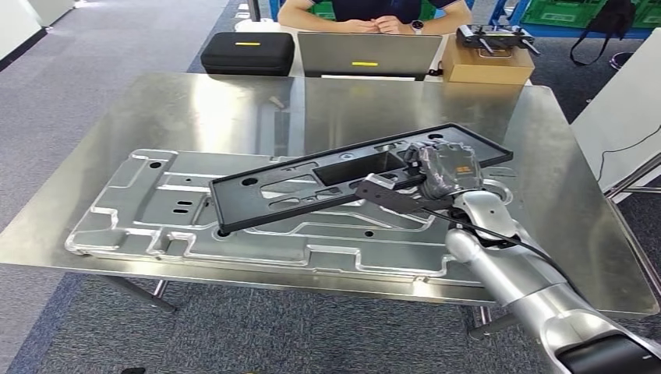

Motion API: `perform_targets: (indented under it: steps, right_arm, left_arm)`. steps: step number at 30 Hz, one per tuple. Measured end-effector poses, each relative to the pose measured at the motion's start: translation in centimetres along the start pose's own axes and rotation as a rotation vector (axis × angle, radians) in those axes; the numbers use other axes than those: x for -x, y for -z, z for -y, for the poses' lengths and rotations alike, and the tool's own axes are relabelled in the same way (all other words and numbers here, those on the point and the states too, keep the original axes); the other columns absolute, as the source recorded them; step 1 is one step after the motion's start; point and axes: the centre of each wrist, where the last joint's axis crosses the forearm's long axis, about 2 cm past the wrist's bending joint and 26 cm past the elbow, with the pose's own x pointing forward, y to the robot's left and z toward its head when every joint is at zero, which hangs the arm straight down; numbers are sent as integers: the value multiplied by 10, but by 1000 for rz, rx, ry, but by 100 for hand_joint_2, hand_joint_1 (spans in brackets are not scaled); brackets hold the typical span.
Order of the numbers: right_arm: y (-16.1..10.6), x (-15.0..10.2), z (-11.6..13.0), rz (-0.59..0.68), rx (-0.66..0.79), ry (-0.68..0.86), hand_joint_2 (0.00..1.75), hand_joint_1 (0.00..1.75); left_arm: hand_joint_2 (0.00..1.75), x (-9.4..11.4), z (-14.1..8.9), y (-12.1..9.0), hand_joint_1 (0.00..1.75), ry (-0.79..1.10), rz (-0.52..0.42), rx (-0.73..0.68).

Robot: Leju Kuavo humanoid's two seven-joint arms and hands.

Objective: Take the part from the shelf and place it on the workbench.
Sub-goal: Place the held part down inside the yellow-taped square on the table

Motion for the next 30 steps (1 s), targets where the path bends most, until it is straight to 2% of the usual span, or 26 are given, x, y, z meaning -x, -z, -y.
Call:
perform_targets:
  steps: [10, 18, 26, 30]
  right_arm:
    - [6, 15, 1, -53, -24, -37, 175, 175]
    - [-1, 24, -15, -98, -113, -46, 175, 175]
    - [-20, 19, -38, -99, -215, -26, 175, 175]
    - [-27, 17, -45, -96, -242, -16, 0, 0]
  left_arm:
    - [175, -1, 0, 0, 0, 4, -5, -3]
    - [175, 2, 0, 0, 0, -5, 5, -1]
    - [175, 3, 1, 0, 0, -5, 57, 22]
    - [175, 3, 1, 0, 0, -6, 75, 35]
